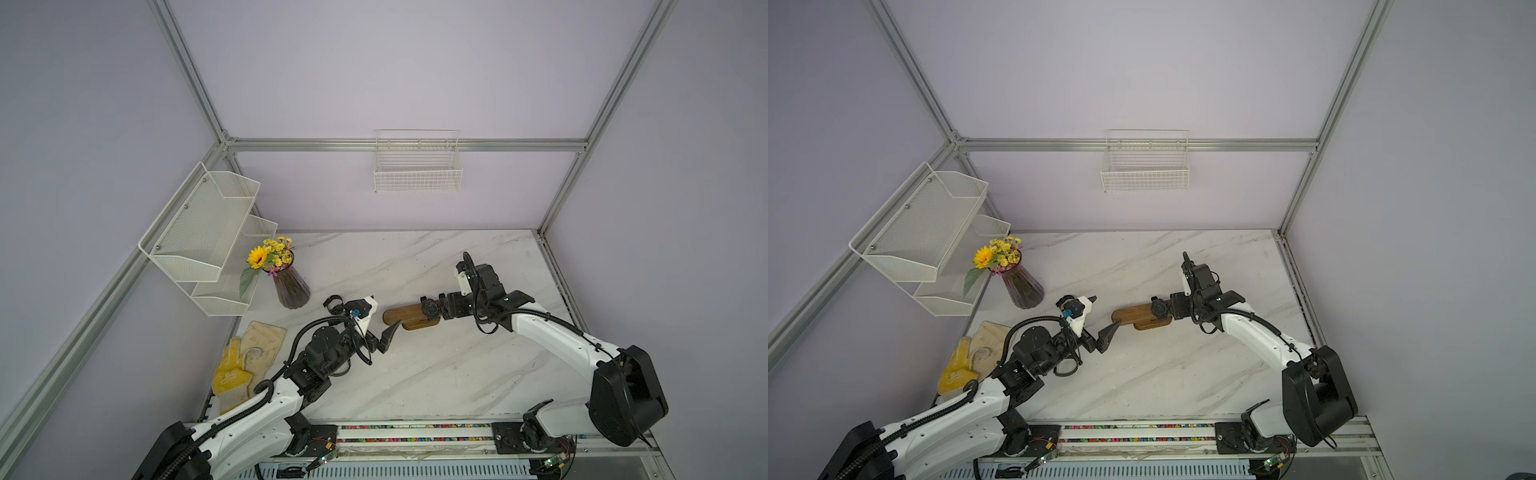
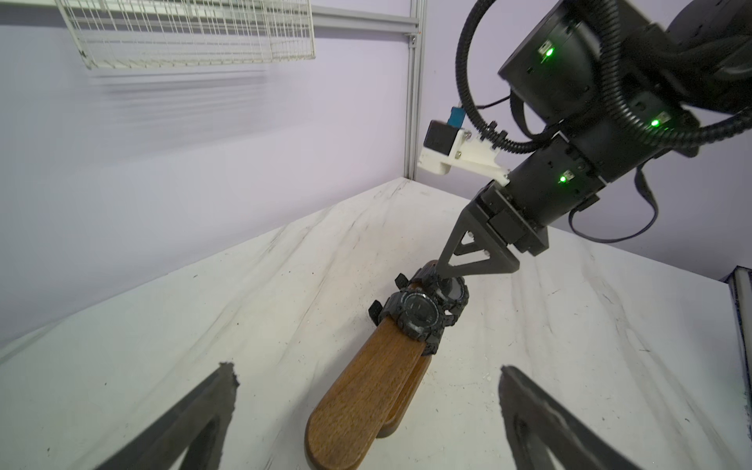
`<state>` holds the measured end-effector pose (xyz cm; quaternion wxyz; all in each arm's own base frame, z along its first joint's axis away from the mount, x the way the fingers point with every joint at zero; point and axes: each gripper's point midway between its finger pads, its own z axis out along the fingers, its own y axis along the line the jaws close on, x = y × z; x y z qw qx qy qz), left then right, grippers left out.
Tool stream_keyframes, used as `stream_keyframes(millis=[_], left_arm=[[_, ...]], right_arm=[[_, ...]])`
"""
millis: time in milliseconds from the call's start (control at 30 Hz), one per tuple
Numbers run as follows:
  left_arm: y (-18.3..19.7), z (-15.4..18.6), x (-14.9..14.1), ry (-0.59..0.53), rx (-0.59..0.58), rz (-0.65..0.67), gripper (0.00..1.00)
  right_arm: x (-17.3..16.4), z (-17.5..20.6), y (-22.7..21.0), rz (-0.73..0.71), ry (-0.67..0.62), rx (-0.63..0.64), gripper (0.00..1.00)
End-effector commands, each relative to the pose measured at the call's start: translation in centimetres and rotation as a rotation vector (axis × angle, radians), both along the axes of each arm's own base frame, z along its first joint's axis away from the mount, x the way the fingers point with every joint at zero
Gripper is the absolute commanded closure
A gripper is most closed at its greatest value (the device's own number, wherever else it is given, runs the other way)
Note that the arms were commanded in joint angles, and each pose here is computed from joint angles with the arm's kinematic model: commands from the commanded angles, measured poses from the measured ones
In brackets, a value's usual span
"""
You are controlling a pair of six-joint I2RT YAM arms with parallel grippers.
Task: Place watch on stand
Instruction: Place the watch on the stand.
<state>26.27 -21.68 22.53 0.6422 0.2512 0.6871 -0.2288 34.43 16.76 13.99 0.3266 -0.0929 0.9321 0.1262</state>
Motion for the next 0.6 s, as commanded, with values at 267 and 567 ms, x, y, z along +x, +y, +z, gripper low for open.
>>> stream_keyframes(millis=[267,567], left_arm=[[7.2,0.4,2.3,0.283,-0.111,0.456,0.0],[12.1,-4.5,3.5,0.486,0.031,0.727,0.0]], right_arm=[[-2.7,11.2,-0.3,-0.066,-0.317,0.257,0.29],[-4.0,12.3,-1.2,-0.094,-0.376,0.31,0.29]])
